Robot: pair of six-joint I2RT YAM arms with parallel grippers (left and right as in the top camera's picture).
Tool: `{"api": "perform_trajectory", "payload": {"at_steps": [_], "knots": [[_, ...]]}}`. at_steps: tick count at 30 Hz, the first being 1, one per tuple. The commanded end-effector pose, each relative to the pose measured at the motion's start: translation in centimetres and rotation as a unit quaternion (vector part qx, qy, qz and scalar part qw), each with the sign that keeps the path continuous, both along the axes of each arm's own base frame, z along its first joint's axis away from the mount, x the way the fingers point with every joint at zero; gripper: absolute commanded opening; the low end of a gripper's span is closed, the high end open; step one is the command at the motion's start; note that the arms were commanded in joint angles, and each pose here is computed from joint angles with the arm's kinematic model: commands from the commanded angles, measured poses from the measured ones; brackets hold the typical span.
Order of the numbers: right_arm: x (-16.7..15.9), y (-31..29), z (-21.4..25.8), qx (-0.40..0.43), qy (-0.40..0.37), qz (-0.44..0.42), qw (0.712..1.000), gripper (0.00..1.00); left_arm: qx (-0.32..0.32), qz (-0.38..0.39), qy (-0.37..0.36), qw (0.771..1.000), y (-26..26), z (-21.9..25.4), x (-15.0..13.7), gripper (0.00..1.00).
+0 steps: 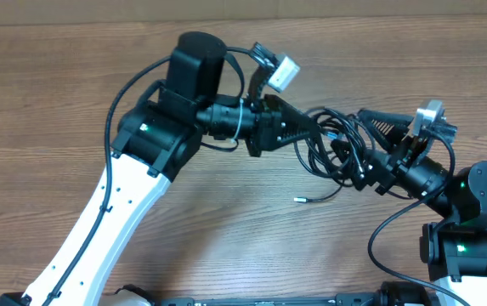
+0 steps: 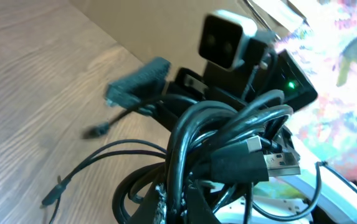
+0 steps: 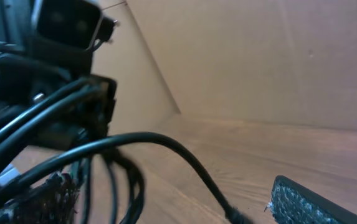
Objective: Untangle cables
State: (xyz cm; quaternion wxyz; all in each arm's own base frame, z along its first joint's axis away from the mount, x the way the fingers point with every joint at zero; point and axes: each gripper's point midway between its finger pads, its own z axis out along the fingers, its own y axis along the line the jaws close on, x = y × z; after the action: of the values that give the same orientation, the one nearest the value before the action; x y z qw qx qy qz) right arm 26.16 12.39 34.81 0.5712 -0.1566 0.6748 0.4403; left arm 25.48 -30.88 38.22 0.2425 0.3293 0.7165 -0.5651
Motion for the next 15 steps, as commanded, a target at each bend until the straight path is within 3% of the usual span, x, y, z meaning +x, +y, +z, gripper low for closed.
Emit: {"api": "perform_trajectory", "payload": {"at_steps": [1,15], "knots": [[-0.9,0.5,0.2,-0.004,-0.007,0.026,1.0,0.99,-0.014,0.016,-0.013,1.0,0.9,1.8,0.1,0.04],[-1.0,0.5,-2.9,-0.014,0.063,0.028,0.998,0.98,-0.024,0.043,-0.01,0.999,2.1,2.5,1.7,0.04]]}}
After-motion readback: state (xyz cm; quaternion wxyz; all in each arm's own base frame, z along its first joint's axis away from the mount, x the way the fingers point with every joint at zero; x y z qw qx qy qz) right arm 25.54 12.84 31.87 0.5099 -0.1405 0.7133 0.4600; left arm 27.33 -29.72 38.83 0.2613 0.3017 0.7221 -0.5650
